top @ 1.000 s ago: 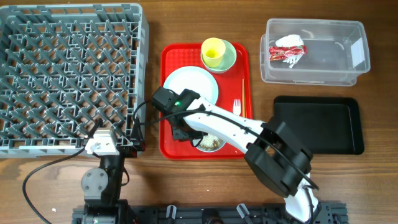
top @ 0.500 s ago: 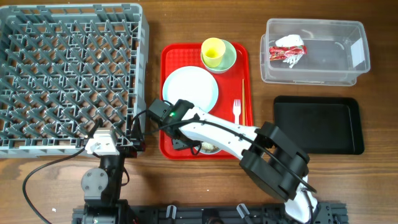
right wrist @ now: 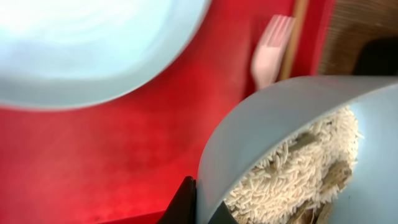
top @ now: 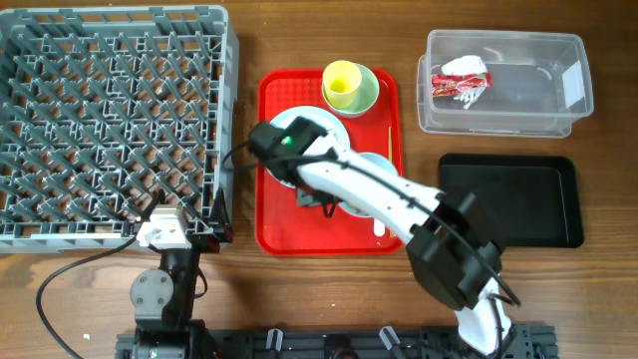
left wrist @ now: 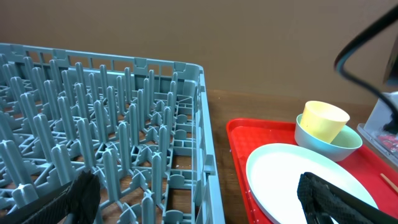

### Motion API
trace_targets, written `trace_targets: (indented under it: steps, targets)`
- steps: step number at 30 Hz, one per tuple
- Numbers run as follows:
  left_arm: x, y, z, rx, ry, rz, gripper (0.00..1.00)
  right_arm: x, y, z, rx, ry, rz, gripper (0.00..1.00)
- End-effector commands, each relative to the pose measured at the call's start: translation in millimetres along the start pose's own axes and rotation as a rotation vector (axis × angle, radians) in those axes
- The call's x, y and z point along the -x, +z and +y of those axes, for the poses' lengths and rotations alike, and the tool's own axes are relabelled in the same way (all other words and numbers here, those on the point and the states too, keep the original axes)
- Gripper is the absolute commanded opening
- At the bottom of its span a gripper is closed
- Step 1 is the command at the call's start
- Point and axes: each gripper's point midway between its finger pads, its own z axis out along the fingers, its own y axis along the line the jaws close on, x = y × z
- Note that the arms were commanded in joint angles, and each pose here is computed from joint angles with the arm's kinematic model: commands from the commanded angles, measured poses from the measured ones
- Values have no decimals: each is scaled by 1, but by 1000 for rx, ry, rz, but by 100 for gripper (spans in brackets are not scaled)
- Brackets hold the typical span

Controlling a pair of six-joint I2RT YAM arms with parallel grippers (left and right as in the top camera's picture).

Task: Sort waste into correct bins and load items into the dishwasher rack
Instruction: 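Lift the rice bowl and move it over the black tray, then tilt the bowl with the right gripper to dump rice onto the black tray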

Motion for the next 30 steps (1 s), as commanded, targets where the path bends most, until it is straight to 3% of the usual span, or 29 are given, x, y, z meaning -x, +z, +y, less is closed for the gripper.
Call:
trace_targets:
  steps: [1,8,13,17,21,25,30]
  targets:
    - [-1,0,1,6,16,3,100,27,-17,-41,42,183,-15,4]
    - [-1,0,1,6,16,3,100,48,-43,-150,220,395,27,4]
    - [-1,0,1,6,16,3,100,49,-40,-216,472,423,83,4]
    - [-1,0,1,6,16,3,100,42,-24,-227,692,408,122,4]
    - [-1,0,1,6,16,3,100,20,9,-242,785,485,198,4]
    - [-1,0,1,6,16,3,100,17,5,-242,1146,483,92,4]
    - [-1,0,1,6,16,3,100,8,21,-272,1239,581,-9,4]
